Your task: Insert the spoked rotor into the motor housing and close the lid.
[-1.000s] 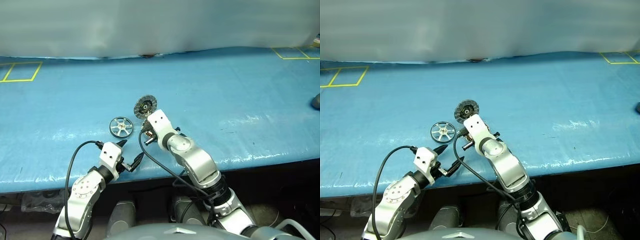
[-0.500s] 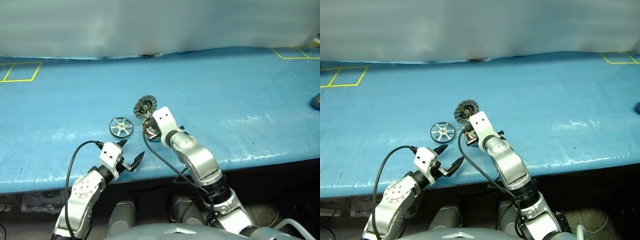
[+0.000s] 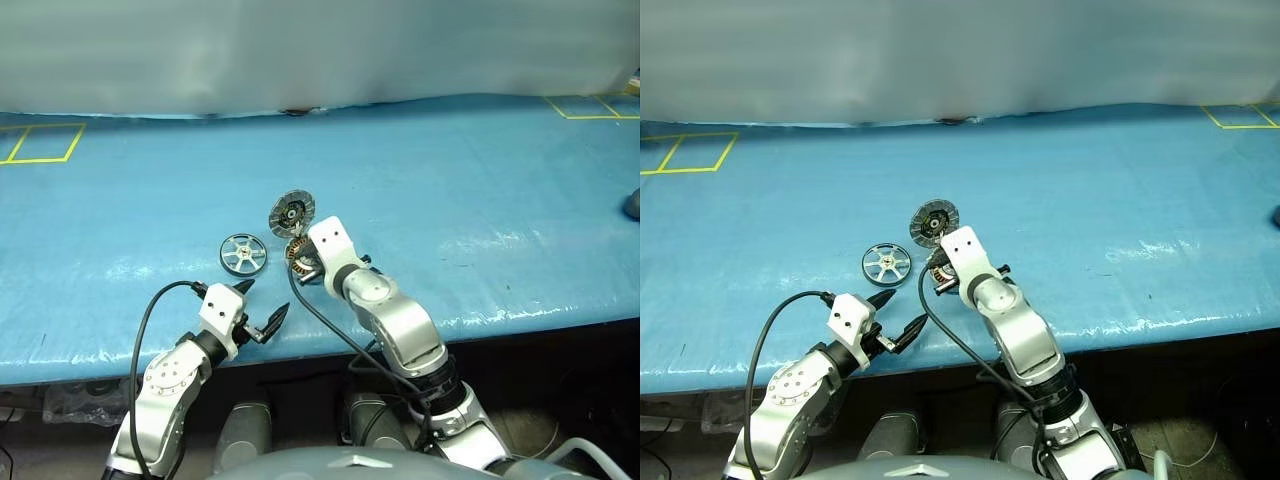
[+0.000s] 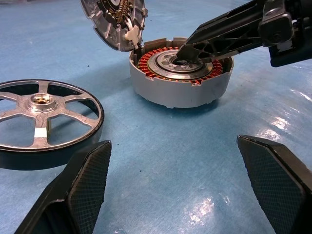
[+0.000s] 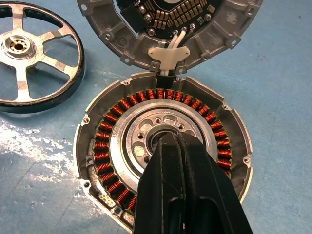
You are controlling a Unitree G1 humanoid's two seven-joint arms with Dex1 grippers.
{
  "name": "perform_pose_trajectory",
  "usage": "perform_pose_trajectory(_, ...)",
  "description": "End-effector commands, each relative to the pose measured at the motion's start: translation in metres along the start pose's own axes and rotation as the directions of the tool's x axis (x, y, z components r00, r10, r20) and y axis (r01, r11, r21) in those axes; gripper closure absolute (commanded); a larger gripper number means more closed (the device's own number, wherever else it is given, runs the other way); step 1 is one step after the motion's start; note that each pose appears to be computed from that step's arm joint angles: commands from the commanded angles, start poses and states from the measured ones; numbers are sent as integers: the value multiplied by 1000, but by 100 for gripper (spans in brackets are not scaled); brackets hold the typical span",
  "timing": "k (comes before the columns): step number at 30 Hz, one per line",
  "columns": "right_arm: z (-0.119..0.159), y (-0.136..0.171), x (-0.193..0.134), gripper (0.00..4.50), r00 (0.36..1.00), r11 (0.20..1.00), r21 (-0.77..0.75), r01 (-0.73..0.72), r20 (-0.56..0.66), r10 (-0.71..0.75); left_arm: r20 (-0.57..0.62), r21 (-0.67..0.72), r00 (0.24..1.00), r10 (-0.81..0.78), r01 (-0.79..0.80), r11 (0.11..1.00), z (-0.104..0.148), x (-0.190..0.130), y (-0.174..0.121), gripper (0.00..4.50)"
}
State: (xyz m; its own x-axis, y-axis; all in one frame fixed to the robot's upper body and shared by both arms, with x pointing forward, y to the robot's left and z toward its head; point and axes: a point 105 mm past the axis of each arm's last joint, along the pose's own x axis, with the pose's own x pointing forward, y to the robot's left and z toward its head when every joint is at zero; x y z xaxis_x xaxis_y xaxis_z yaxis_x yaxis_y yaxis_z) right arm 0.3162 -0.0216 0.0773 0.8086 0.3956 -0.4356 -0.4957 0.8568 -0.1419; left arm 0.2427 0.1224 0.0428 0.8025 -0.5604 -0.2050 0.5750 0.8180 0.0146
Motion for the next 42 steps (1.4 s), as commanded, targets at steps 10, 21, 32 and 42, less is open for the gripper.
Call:
perform_pose_trajectory(10, -12, -5, -5, 445, 999, 1000, -3, 10, -40, -10, 27, -2, 999, -22, 22, 1000, 7, 2, -5, 0)
perform_pose_trajectory(21, -30, -2, -2, 445, 994, 1000, 14, -3, -106, 4, 27, 3, 999, -24, 24, 1000, 7, 2, -5, 0)
perform_pose_trajectory(32, -36, 2, -1, 445, 989, 998, 55, -15, -146, 23, 25, 4, 999, -26, 26, 1000, 7, 2, -5, 0)
perform_pose_trajectory(42, -42, -3, -2, 445, 976, 973, 228, 31, -215, 20, 26, 0, 999, -27, 27, 1000, 7, 2, -5, 0)
